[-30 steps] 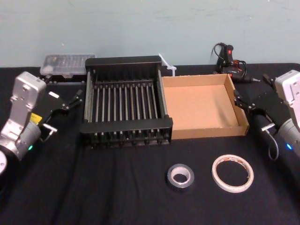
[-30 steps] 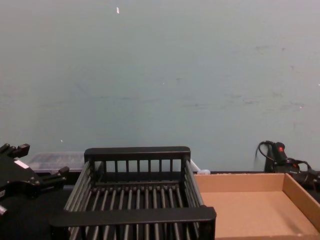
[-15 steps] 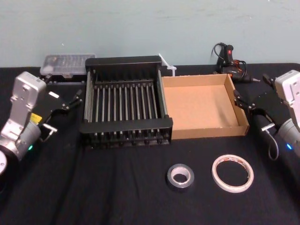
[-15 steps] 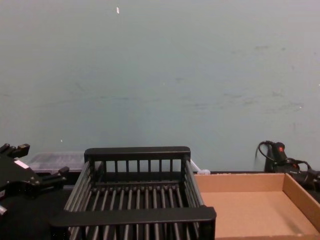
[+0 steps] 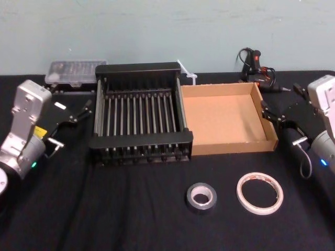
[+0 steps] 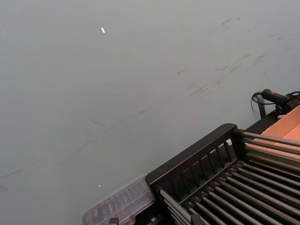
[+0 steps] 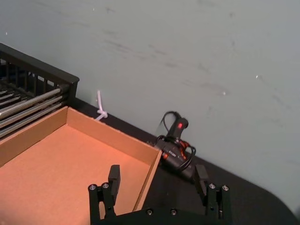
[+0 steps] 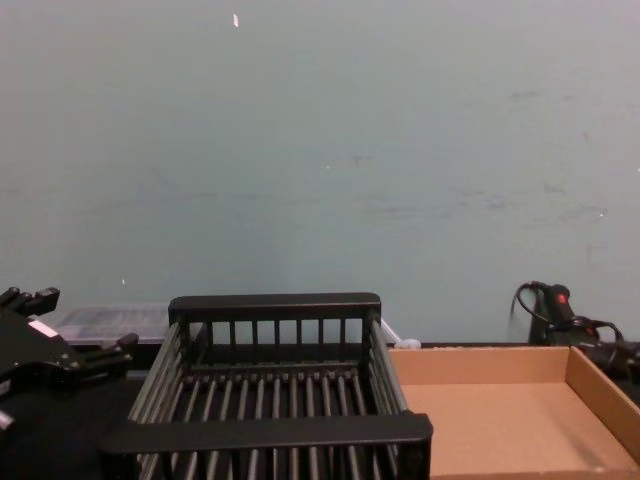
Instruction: Pick up the white tape and place it into the black box , Pick up the silver tape and place it into the brown box.
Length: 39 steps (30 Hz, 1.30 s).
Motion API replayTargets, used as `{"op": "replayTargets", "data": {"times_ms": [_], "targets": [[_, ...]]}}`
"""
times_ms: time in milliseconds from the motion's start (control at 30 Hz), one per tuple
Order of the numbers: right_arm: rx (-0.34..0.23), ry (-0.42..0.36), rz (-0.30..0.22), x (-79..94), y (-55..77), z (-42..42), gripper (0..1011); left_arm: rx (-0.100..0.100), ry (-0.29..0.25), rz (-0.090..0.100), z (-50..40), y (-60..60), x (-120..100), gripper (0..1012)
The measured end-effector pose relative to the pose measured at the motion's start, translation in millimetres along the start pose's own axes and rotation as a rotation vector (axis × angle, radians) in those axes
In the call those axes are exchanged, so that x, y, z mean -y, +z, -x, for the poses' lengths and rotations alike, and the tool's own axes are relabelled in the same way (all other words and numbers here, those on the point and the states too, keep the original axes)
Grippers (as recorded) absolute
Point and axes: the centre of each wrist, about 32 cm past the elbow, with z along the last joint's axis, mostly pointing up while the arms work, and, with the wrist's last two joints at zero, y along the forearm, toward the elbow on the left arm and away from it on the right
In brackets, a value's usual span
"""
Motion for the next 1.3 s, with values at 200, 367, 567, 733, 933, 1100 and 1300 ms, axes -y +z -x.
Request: {"op": "replayTargets", "data": {"times_ms": [200,367,567,733,933,1100,1300], "targets": [[-0.048,0.024,0.051,6.9,12.0,-3.6,1002,0.0,0.0,0.0,0.0,0.0,0,1001],[-0.086,0.044,0.072,18.9,23.0,-7.2,1002,0.0,0.0,0.0,0.0,0.0,0,1001],[-0.114,0.068,0.093,35.3,32.2,-9.7,1002,0.0,0.0,0.0,0.0,0.0,0,1001],[-0.14,0.098,0.117,53.6,38.3,-9.4,1002,0.0,0.0,0.0,0.0,0.0,0,1001],[-0.159,0.141,0.146,74.5,42.0,-8.4,1002,0.0,0.0,0.0,0.0,0.0,0,1001],[-0.172,0.183,0.173,85.7,40.9,-8.2,1002,0.0,0.0,0.0,0.0,0.0,0,1001],[-0.184,0.244,0.223,93.3,35.7,-4.1,1002,0.0,0.0,0.0,0.0,0.0,0,1001]]}}
